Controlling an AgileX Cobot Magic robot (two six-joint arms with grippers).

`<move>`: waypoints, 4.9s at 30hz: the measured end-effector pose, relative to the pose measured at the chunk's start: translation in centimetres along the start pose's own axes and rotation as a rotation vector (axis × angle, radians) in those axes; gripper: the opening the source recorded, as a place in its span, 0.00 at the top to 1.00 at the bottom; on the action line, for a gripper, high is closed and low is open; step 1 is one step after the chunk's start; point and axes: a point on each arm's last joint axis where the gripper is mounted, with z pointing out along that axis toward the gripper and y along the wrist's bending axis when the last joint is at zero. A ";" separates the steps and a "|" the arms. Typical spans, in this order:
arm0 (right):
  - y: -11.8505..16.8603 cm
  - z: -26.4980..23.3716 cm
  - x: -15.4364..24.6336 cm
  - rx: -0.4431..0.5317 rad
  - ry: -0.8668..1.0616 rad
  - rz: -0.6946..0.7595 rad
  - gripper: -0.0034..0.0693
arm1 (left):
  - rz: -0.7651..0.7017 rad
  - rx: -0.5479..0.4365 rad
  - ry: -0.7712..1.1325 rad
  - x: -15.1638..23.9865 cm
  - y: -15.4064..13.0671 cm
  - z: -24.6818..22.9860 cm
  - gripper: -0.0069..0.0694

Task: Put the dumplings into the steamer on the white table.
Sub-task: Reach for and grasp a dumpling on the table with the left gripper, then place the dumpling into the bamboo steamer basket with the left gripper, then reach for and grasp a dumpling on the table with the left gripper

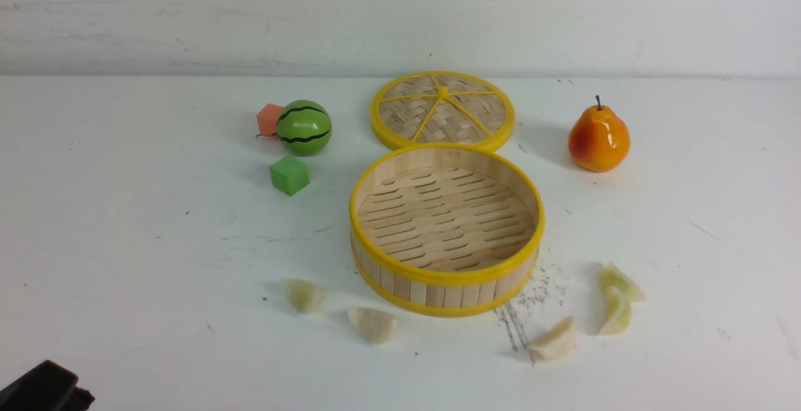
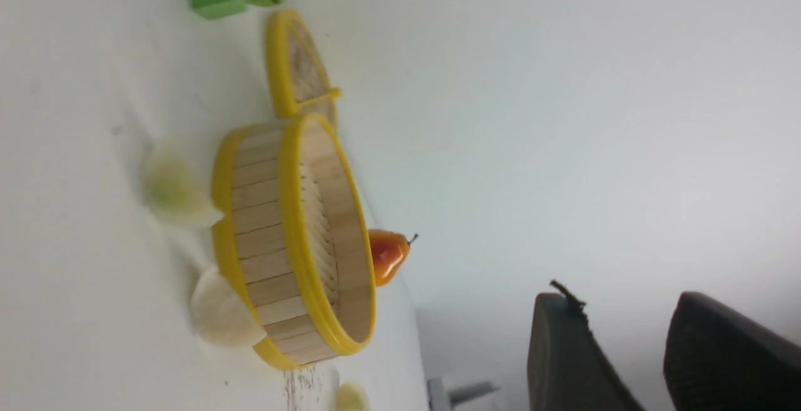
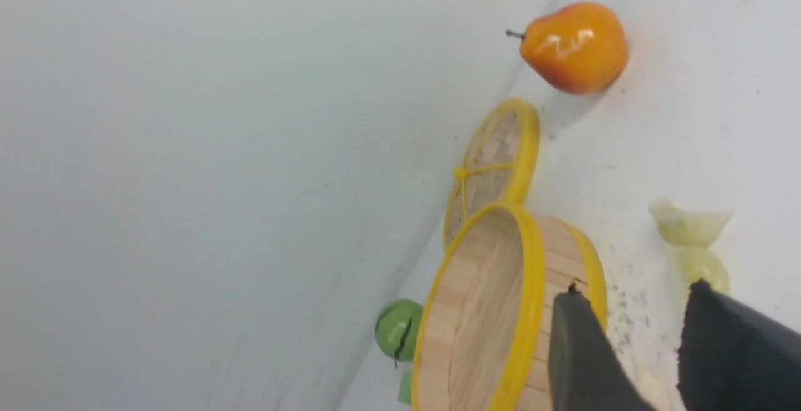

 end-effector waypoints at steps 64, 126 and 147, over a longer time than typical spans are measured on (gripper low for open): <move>12.7 11.2 1.3 -0.108 1.096 -0.969 0.95 | 0.694 -1.127 0.879 4.7 2.9 34.3 0.25; 12.9 10.3 2.6 -0.149 1.176 -1.061 0.90 | 0.987 -0.499 0.923 16.1 -2.3 46.4 0.27; 14.2 8.4 1.9 -0.209 1.111 -1.092 0.87 | 1.168 -0.526 1.023 6.5 -16.7 34.5 0.21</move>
